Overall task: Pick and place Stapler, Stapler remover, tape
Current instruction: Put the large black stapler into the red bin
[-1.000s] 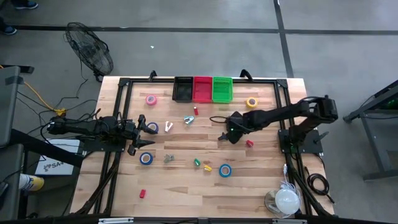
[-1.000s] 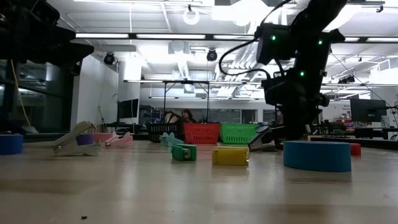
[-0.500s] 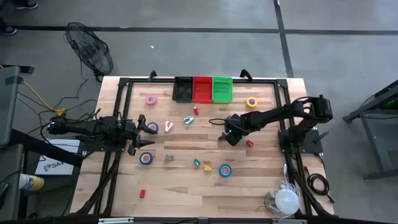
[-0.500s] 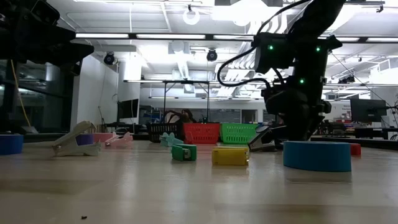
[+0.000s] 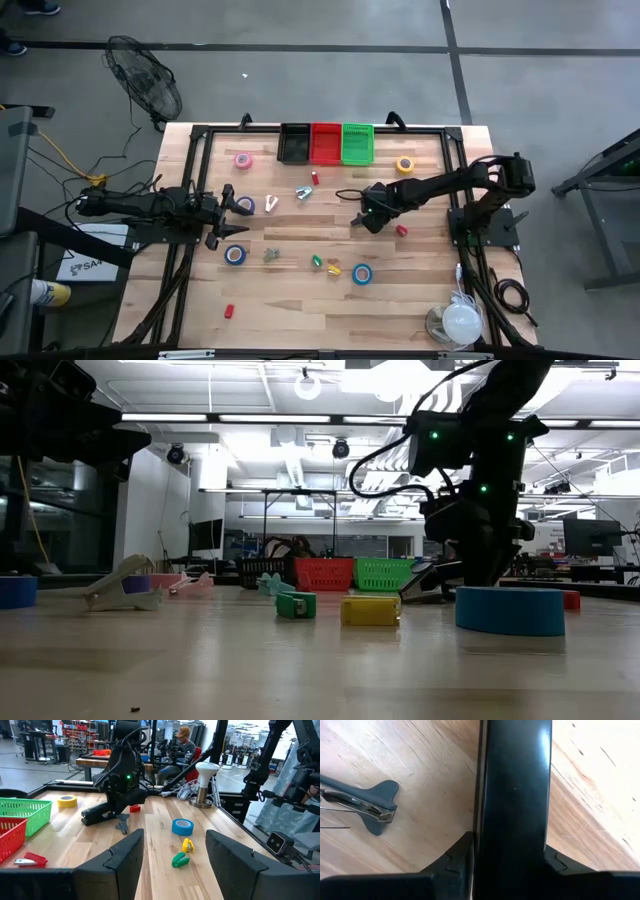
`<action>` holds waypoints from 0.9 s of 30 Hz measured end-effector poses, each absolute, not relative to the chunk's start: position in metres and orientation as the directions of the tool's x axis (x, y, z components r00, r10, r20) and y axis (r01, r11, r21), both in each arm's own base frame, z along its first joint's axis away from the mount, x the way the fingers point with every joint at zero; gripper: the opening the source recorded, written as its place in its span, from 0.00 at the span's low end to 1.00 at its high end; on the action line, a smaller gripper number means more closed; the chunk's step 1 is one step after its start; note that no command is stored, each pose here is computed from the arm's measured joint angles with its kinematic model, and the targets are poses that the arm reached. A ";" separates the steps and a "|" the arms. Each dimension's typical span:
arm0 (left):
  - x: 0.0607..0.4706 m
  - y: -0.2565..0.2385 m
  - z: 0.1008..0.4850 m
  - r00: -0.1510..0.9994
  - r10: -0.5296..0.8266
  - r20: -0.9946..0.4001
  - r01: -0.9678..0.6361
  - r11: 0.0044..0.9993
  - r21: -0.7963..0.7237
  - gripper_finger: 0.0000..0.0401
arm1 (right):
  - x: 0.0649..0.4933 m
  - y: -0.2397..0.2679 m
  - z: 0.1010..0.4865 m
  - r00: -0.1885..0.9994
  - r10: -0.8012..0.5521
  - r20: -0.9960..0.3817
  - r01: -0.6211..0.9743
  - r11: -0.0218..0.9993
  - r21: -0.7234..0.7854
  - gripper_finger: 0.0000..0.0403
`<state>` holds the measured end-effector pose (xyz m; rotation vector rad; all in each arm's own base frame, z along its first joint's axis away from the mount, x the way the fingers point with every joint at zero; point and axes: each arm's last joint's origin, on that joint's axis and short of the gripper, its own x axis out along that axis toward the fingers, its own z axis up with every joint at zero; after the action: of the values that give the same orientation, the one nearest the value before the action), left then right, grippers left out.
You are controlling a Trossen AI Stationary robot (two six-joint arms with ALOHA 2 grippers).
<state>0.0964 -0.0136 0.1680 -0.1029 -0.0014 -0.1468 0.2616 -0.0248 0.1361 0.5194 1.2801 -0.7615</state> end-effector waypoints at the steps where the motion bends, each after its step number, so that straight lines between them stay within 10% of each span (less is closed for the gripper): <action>1: 0.096 -0.014 0.168 0.989 -0.146 0.009 0.146 0.984 -0.102 0.53 | 0.263 -0.025 0.138 0.105 -0.211 -0.972 0.751 0.657 -0.061 0.30; 27: 0.096 -0.014 0.168 0.989 -0.146 0.009 0.146 0.984 -0.102 0.53 | 0.327 -0.132 0.241 0.576 -0.503 -0.644 0.801 0.504 0.324 0.26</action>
<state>0.0964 -0.0136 0.1681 -0.1029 -0.0018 -0.1468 0.3271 -0.1325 0.2410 0.6530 0.5125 -0.8299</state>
